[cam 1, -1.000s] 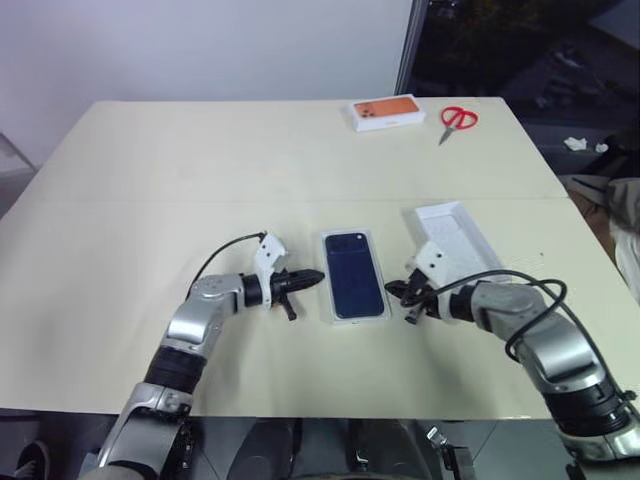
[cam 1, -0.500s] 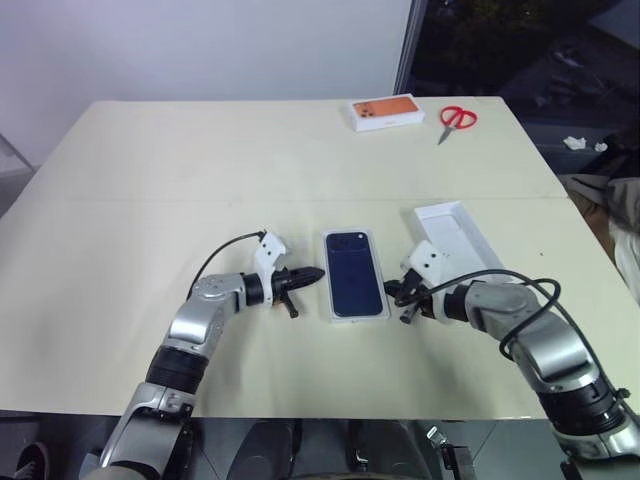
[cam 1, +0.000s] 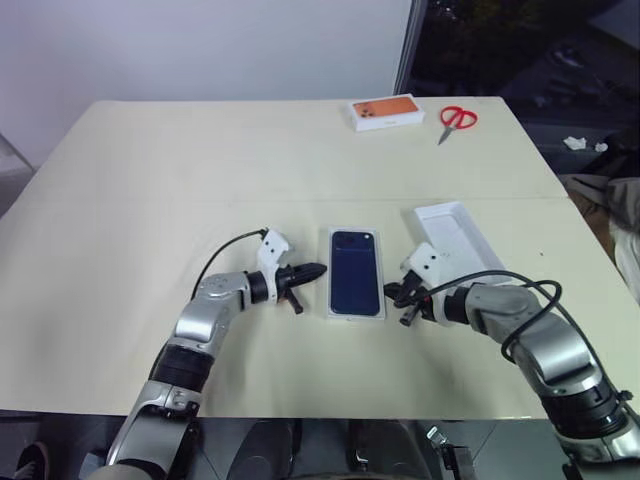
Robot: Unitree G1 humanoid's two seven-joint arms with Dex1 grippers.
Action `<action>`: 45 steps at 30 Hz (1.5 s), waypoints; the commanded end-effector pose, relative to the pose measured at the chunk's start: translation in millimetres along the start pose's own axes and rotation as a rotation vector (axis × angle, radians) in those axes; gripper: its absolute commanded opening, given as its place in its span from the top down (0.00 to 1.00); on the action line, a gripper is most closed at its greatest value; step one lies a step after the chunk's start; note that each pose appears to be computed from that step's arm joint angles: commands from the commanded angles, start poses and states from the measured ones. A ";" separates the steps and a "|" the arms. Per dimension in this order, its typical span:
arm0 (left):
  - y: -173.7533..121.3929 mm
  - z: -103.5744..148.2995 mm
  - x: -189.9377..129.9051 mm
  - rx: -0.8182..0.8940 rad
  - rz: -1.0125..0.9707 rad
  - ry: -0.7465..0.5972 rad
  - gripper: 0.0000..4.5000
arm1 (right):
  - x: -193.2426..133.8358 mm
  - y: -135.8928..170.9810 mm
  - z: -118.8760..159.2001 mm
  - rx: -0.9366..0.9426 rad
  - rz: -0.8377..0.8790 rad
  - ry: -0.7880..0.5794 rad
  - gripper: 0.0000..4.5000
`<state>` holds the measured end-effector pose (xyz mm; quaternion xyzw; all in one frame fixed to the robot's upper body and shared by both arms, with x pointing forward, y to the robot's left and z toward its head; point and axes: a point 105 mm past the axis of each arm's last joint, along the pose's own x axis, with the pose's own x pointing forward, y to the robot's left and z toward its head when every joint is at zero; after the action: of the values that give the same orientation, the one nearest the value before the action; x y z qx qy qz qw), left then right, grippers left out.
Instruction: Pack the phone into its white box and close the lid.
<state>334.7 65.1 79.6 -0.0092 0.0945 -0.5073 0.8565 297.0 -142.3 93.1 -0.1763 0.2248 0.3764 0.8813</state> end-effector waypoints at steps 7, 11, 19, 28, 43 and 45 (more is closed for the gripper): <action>0.4 8.0 -29.8 0.043 -0.009 -0.003 0.99 | -20.7 -29.5 22.0 -0.143 -0.040 -0.011 1.00; 13.5 14.0 -54.3 -0.053 0.000 0.006 0.94 | -28.4 -33.4 46.6 -0.071 -0.015 -0.067 0.88; 25.4 47.7 -99.5 0.074 0.016 -0.009 0.17 | -37.0 -56.6 84.2 -0.021 -0.134 -0.095 0.05; 30.8 69.8 -121.9 0.201 0.077 -0.039 0.03 | -38.7 -67.6 37.5 0.072 -0.199 0.140 0.00; 22.3 60.9 -110.5 0.177 0.076 -0.072 0.03 | -28.2 -88.5 24.3 0.329 -0.337 0.245 0.00; 21.9 60.0 -110.6 0.175 0.078 -0.072 0.03 | -26.6 -85.7 28.2 0.379 -0.325 0.243 0.00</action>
<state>314.9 169.1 143.6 0.0457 0.0404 -0.4762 0.8772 350.4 -202.2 133.2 -0.0989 0.3715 0.1602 0.9091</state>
